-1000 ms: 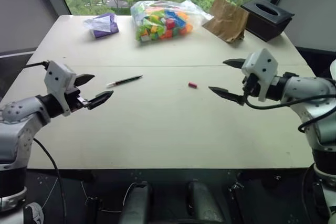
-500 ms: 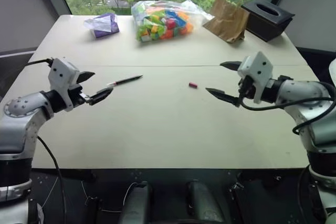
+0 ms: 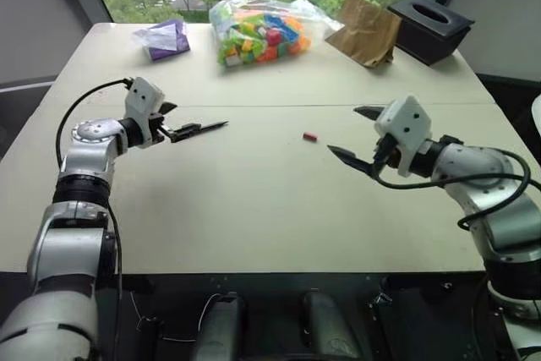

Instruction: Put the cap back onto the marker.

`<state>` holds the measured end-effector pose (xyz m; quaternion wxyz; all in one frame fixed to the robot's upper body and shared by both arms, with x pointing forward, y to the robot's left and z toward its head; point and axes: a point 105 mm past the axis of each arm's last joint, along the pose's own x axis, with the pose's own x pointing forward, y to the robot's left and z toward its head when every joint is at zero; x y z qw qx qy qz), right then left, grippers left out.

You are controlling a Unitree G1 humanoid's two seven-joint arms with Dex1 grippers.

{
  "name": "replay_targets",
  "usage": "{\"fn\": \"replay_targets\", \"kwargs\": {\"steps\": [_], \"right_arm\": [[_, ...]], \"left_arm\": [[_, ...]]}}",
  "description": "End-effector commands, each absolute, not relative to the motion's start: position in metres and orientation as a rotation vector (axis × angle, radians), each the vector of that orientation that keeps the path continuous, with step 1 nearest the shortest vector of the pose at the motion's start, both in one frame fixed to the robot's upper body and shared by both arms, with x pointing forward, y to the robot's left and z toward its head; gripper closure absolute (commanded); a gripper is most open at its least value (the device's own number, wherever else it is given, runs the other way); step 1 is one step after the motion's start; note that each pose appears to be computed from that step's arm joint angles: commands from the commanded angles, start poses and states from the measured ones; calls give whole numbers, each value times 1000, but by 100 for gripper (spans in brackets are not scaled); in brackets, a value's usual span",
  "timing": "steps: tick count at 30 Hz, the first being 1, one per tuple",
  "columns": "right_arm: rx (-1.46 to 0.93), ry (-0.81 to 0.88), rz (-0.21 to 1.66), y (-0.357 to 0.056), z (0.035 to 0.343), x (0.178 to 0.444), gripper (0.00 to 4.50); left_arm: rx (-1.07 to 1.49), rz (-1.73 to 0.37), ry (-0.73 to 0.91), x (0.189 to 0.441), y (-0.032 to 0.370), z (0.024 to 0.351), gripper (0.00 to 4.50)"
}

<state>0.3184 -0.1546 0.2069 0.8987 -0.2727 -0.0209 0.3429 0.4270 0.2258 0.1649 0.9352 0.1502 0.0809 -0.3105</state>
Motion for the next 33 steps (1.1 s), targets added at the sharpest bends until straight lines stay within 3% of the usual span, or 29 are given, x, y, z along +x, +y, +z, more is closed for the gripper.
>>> {"fn": "replay_targets", "kwargs": {"steps": [1, 14, 33], "right_arm": [[-583, -116, 645, -159, 225, 312, 4], [-593, -114, 592, -165, 225, 306, 4], [-619, -109, 536, -176, 230, 299, 4]], "left_arm": [[360, -630, 180, 433, 226, 169, 0], [367, -610, 307, 439, 220, 144, 0], [341, -570, 358, 444, 209, 131, 0]]}}
